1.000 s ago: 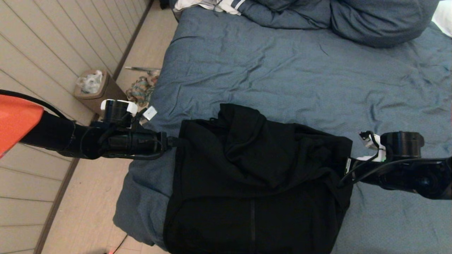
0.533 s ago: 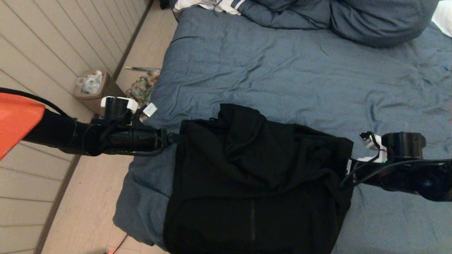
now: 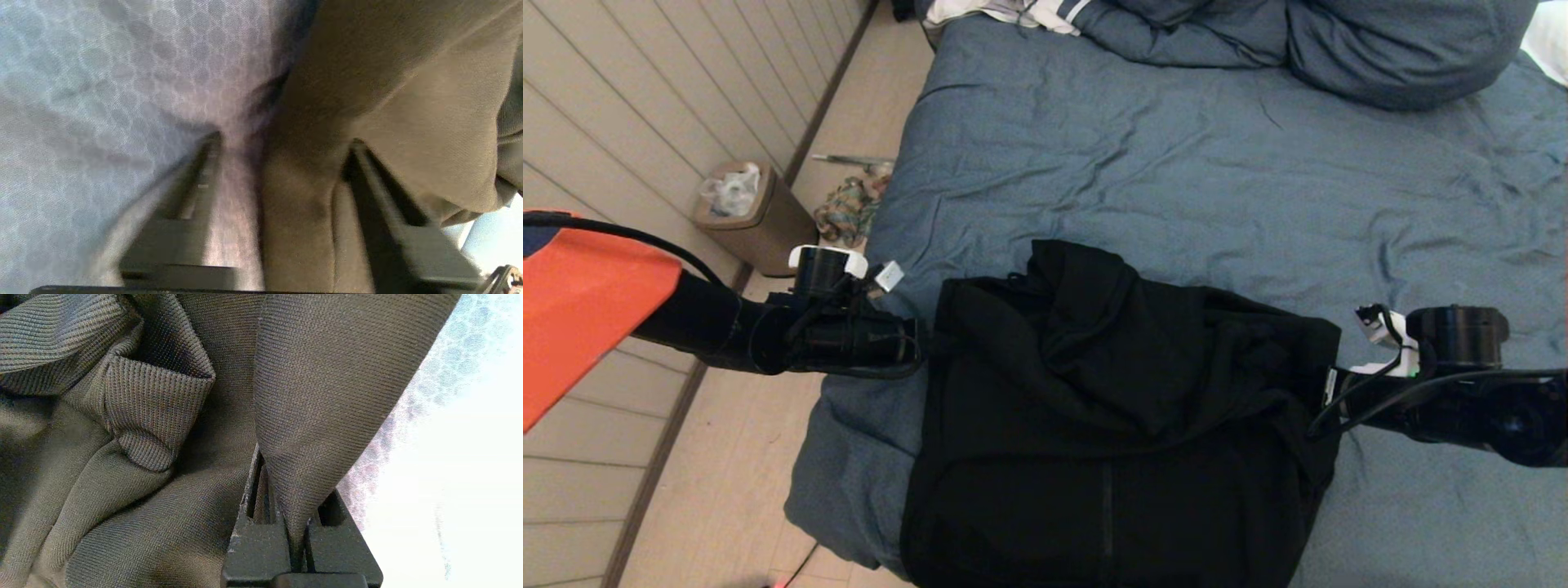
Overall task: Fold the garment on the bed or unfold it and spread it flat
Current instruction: Fold the black sweatshirt
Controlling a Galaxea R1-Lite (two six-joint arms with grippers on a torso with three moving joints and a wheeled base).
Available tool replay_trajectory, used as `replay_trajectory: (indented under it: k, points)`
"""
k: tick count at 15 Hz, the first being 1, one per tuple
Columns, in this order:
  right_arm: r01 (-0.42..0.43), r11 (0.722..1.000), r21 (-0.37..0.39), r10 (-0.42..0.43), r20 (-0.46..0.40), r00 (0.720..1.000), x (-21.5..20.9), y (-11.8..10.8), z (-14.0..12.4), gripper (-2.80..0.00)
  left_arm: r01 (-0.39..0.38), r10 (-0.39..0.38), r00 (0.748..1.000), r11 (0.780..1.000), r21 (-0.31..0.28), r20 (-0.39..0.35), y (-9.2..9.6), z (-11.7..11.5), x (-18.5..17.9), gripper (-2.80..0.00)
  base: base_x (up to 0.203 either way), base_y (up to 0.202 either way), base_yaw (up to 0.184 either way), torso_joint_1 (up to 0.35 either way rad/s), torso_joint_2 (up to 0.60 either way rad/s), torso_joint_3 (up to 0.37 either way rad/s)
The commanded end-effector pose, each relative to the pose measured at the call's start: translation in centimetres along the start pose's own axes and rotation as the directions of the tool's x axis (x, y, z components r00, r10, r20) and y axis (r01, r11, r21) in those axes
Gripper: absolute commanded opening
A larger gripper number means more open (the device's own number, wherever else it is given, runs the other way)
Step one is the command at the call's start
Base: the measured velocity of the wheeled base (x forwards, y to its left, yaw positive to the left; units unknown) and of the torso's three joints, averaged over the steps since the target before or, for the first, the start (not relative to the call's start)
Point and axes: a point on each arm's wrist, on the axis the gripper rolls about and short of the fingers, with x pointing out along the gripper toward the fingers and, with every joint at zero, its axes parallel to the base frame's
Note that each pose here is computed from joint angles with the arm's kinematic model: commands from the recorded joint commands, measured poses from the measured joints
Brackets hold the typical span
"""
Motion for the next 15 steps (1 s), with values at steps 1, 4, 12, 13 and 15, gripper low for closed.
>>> replay_trajectory:
  k: [1, 4, 12, 13, 15]
  points:
    - [-0.003, 1.0, 0.002, 0.003, -0.006, 1.0, 0.1, 0.0, -0.2, -2.8, 0.01, -0.01, 1.0, 1.0, -0.008, -0.003, -0.1, -0.2, 0.4, -2.8, 0.0, 0.0, 0.0, 0.0, 0.0, 0.0]
    - [-0.006, 1.0, -0.001, 0.006, -0.008, 1.0, 0.2, 0.1, -0.2, -2.8, 0.044, -0.045, 0.999, 0.999, -0.009, -0.016, -1.9, -0.5, 0.2, -2.8, 0.0, 0.0, 0.0, 0.0, 0.0, 0.0]
    - [-0.052, 0.995, -0.09, 0.066, 0.163, 0.984, -1.5, 3.1, 3.3, -2.8, 0.088, -0.089, 0.989, 0.996, 0.013, 0.117, -5.0, 3.3, -2.9, -2.8, 0.0, 0.0, 0.0, 0.0, 0.0, 0.0]
    - [-0.027, 0.994, -0.102, 0.047, 0.198, 0.979, -1.6, 3.7, 4.1, -2.8, 0.091, -0.093, 0.986, 0.996, 0.022, 0.141, -5.4, 4.0, -3.4, -2.8, 0.0, 0.0, 0.0, 0.0, 0.0, 0.0]
    - [0.012, 0.992, -0.127, 0.02, 0.247, 0.969, -1.3, 4.8, 5.2, -2.8, 0.086, -0.089, 0.981, 0.996, 0.024, 0.175, -5.5, 4.9, -4.3, -2.8, 0.0, 0.0, 0.0, 0.0, 0.0, 0.0]
